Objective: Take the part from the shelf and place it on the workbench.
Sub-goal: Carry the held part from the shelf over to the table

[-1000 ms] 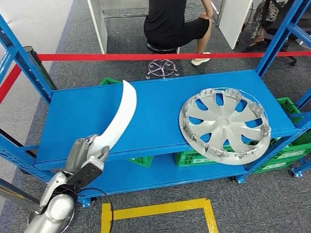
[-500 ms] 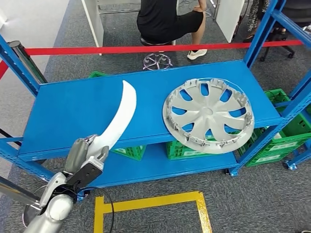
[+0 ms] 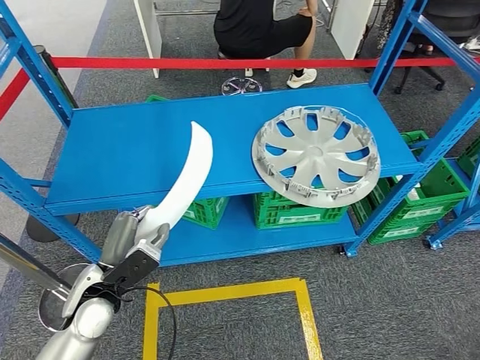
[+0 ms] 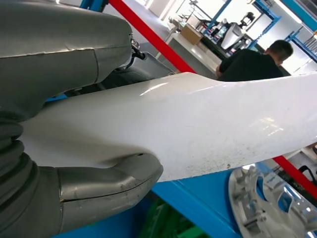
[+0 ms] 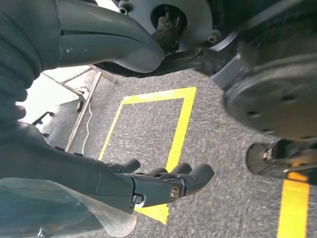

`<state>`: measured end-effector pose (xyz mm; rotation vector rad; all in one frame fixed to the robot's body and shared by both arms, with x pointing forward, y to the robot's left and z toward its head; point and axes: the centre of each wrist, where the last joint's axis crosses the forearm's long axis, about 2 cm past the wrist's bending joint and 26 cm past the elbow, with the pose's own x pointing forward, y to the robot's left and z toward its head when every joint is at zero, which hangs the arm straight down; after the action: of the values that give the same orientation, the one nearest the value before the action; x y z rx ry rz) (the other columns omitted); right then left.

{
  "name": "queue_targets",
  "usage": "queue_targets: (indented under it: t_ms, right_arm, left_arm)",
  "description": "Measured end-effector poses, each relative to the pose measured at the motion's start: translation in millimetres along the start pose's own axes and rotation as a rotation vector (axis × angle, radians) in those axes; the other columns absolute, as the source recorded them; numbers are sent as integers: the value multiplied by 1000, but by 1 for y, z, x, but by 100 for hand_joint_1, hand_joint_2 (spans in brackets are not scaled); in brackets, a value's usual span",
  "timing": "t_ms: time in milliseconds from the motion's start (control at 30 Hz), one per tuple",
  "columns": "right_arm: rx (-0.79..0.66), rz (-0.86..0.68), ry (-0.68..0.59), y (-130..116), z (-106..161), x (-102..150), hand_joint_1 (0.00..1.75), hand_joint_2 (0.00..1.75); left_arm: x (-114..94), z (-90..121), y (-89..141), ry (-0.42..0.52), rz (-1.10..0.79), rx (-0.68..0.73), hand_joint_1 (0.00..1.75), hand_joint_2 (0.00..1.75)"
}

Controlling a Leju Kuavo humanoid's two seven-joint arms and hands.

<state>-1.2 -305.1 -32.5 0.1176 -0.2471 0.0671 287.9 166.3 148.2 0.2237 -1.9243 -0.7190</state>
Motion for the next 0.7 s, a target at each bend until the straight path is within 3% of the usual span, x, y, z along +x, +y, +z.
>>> queue_targets:
  t_ms: [700]
  right_arm:
    - [0,0,1,0,0,0,0,175]
  left_arm:
    - [0,1,1,0,-2,0,175,175]
